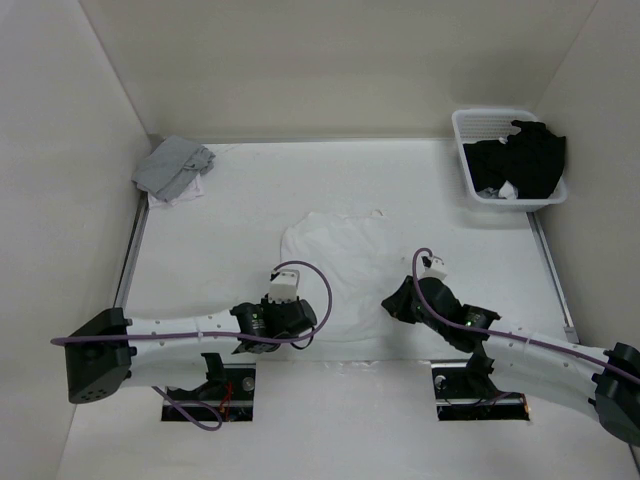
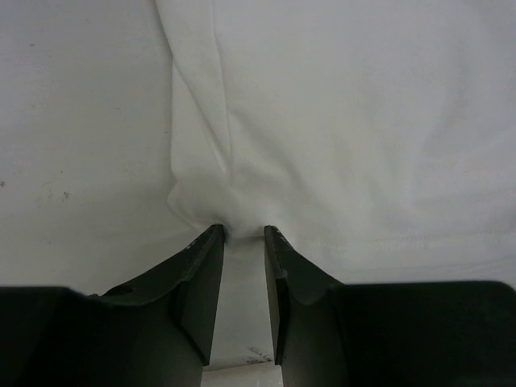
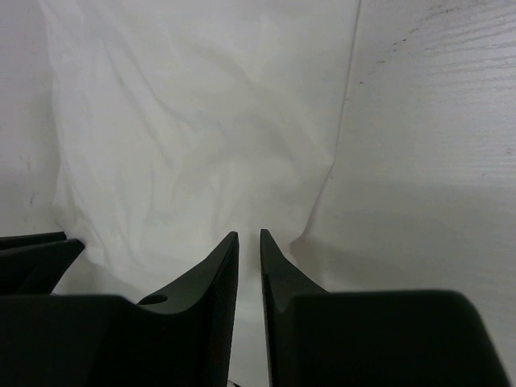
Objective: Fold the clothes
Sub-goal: Flatten the tank top out
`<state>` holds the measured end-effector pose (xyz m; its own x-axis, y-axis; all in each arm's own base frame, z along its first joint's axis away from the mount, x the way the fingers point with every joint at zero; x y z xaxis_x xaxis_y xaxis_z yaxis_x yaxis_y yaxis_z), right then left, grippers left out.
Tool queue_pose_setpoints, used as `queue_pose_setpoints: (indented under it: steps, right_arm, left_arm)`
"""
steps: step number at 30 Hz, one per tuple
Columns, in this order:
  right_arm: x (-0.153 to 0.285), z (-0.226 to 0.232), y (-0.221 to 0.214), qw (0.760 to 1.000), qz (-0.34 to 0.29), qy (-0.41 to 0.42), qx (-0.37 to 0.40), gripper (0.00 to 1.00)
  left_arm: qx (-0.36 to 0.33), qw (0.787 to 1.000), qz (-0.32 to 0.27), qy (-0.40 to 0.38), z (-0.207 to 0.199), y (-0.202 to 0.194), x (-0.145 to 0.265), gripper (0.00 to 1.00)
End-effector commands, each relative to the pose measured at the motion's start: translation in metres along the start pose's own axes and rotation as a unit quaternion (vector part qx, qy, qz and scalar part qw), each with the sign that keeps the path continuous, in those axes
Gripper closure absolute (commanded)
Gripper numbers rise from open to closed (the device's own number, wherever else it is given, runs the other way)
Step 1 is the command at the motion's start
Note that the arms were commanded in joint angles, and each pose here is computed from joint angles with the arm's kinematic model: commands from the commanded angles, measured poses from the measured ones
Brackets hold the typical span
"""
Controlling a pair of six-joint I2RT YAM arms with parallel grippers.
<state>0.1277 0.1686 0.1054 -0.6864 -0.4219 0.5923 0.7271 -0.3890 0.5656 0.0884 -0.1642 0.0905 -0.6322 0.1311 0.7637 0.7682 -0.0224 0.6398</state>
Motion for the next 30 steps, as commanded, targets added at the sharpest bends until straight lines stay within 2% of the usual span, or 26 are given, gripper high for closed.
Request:
queue_pose_setpoints:
  steps: [1,4,9,11,13,15,18,22,27,30]
  right_arm:
    - [0.001,0.015,0.007,0.999,-0.016,0.036,-0.002,0.79]
    - [0.001,0.014,0.006,0.999,-0.016,0.036,-0.002,0.79]
    - [0.002,0.013,0.006,0.999,-0.016,0.037,-0.002,0.78]
    - [0.003,0.012,0.005,0.999,-0.015,0.036,-0.002,0.75]
    - [0.004,0.010,0.005,0.999,-0.016,0.033,-0.002,0.66]
    - [0.005,0.006,0.004,0.999,-0.017,0.027,-0.003,0.57]
    - [0.007,-0.001,0.003,1.000,-0.017,0.013,-0.005,0.52]
    - [0.008,-0.001,0.002,1.000,-0.008,0.000,-0.006,0.51]
    - [0.002,0.003,-0.008,1.000,0.023,-0.006,0.009,0.51]
    - [-0.006,0.007,-0.004,1.000,0.018,-0.007,0.009,0.47]
  left_arm:
    - [0.009,1.000,-0.006,0.005,-0.004,0.006,-0.003,0.75]
    - [0.011,1.000,-0.004,0.010,-0.003,0.006,-0.006,0.75]
    - [0.008,1.000,0.000,0.020,-0.003,0.005,-0.008,0.88]
    - [0.015,1.000,-0.005,0.010,-0.004,0.008,-0.004,0.93]
    - [0.031,0.999,-0.013,0.000,-0.004,0.013,0.002,0.95]
    - [0.064,0.997,-0.033,-0.030,-0.005,0.028,0.017,0.97]
    - [0.106,0.990,-0.061,-0.071,-0.002,0.046,0.037,0.97]
    - [0.178,0.975,-0.087,-0.106,0.017,0.066,0.055,0.95]
    - [0.244,0.958,-0.102,-0.115,0.035,0.075,0.054,0.95]
    - [0.275,0.947,-0.109,-0.122,0.042,0.079,0.051,0.95]
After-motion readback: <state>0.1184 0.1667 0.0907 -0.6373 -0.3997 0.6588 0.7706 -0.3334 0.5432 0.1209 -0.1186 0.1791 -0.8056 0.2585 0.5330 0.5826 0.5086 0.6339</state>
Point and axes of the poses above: each gripper's point midway between its finger pads, its own x axis back along the fingers, its own z axis along the line the jaws close on, y = z × x, the point moved 8 cm from there along x, back along the fingers, and after that the axes turned 1 degree about x, right-handed, at the moved point
